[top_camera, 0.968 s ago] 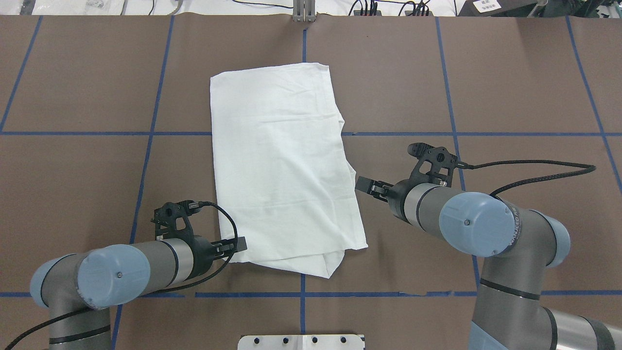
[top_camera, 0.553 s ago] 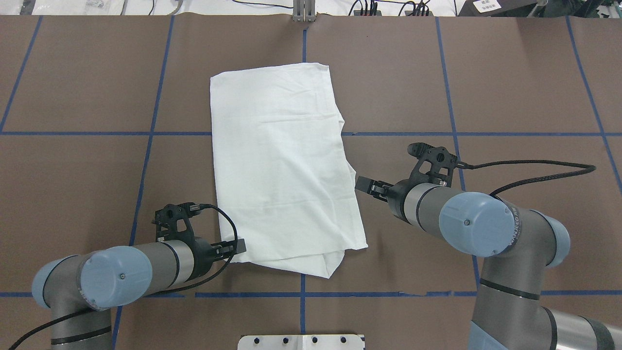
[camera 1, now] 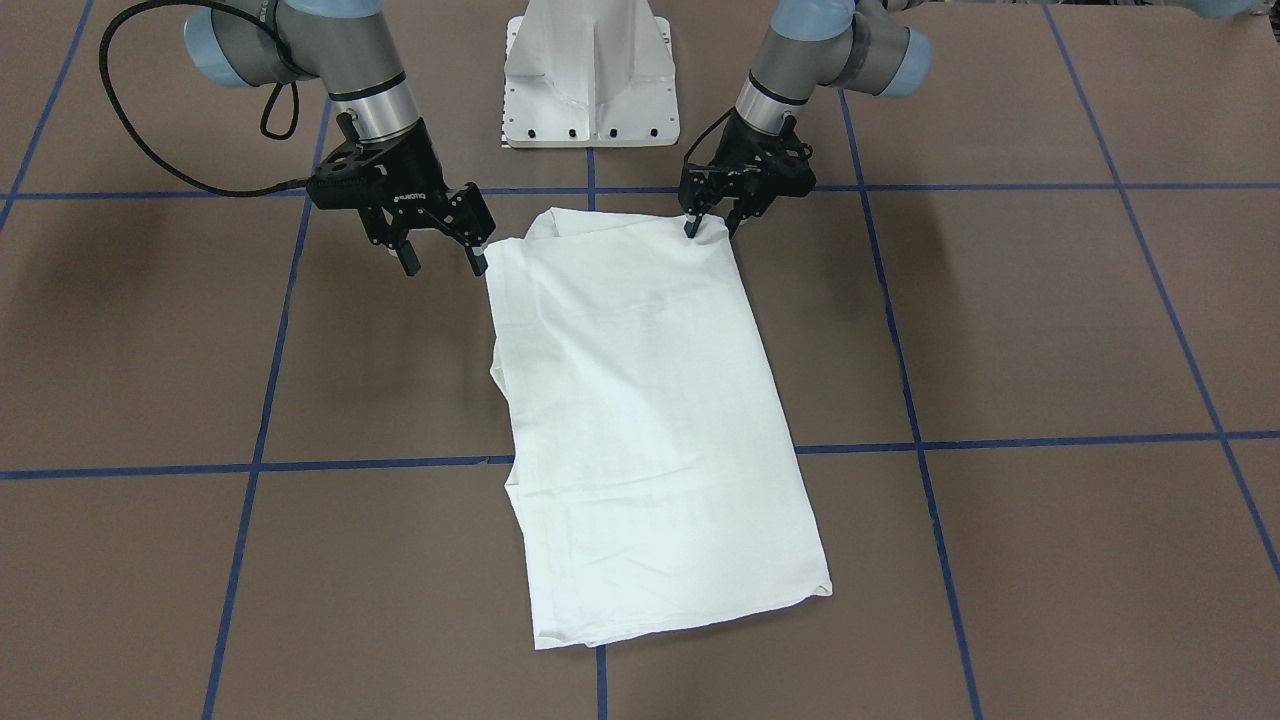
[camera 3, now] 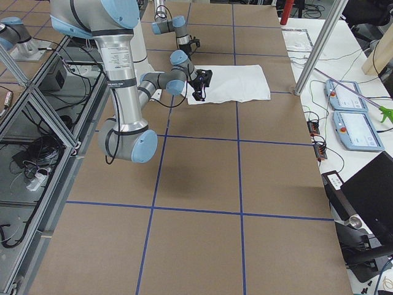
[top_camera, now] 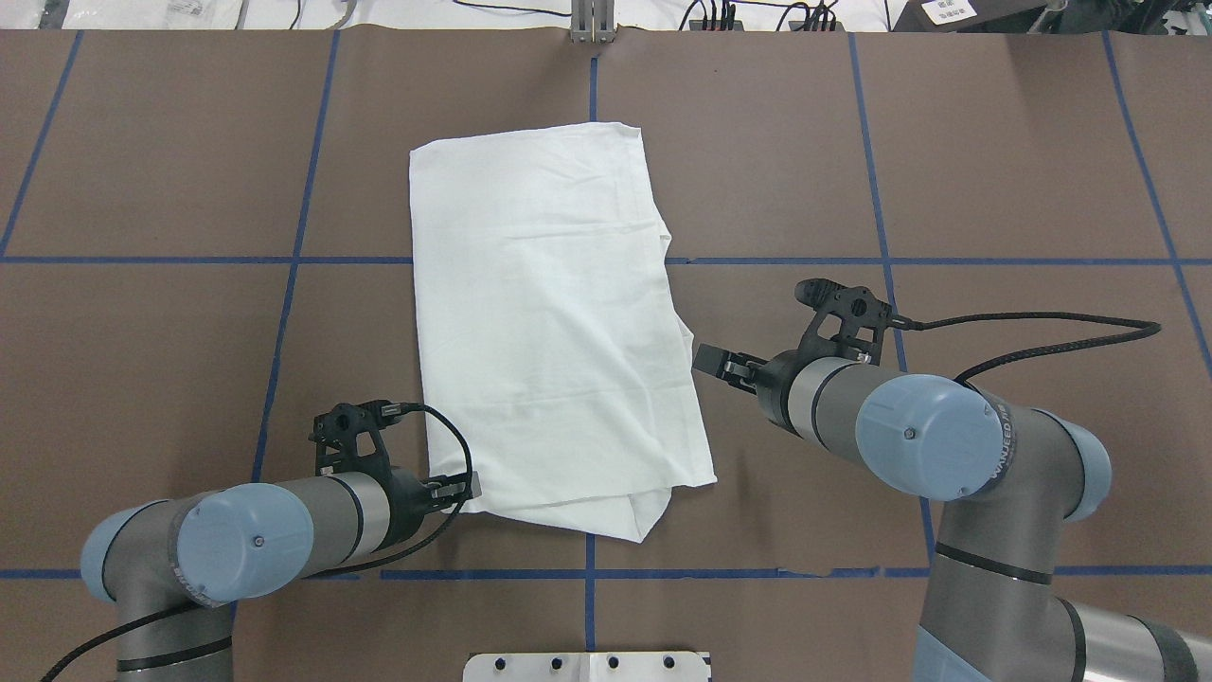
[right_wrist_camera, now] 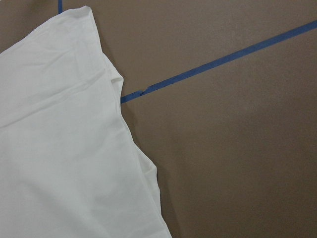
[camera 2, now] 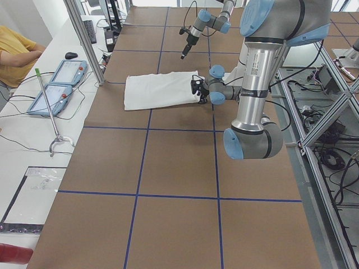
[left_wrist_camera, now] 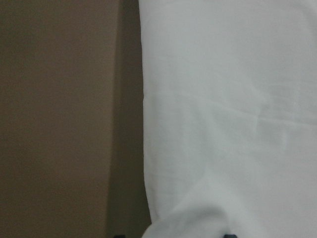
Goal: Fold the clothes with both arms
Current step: 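Move the right gripper to the shirt's nearest corner while the left stays still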
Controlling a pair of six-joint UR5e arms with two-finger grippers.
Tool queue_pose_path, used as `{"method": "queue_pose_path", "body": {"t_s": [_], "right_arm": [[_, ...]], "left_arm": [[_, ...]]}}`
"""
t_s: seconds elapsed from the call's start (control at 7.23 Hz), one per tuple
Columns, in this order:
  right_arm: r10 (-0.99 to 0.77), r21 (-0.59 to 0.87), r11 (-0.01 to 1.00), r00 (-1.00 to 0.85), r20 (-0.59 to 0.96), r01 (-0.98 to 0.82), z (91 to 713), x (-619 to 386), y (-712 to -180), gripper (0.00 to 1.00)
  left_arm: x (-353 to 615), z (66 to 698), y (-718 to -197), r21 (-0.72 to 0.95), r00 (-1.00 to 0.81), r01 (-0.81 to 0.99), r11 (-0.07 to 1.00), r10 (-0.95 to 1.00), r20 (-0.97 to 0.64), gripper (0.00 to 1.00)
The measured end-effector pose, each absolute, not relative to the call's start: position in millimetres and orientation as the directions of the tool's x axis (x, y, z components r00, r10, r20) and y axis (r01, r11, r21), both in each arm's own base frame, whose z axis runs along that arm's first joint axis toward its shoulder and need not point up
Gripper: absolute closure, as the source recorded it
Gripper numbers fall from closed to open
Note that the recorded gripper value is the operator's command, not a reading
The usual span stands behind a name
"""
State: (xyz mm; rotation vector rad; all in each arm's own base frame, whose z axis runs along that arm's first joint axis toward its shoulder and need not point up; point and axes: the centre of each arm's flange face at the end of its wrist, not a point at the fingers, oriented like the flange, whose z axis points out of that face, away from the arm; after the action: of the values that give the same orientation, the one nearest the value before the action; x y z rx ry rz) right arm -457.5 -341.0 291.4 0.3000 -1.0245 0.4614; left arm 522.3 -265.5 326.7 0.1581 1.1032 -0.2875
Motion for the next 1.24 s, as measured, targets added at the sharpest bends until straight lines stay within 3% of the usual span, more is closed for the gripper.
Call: {"method": "queue_pose_path", "body": {"t_s": [0.41,1.24], "right_arm": [[0.241,0.015,0.862,0.436,0.867,-0.506,292.7,-460.9,-341.0,0.08],[0.496,-0.187,0.803,0.461,0.736,-0.566,277.7,-554.1,-295.1,0.1]], "left_arm": [[519.9,319.2,-266.9,-0.019,0.405,0.31,0.951,-0.149,-0.902,1.0],[516.4,316.4,-270.7,-0.018,0.398,0.319,0.948,-0.151,-0.905,1.0]]}}
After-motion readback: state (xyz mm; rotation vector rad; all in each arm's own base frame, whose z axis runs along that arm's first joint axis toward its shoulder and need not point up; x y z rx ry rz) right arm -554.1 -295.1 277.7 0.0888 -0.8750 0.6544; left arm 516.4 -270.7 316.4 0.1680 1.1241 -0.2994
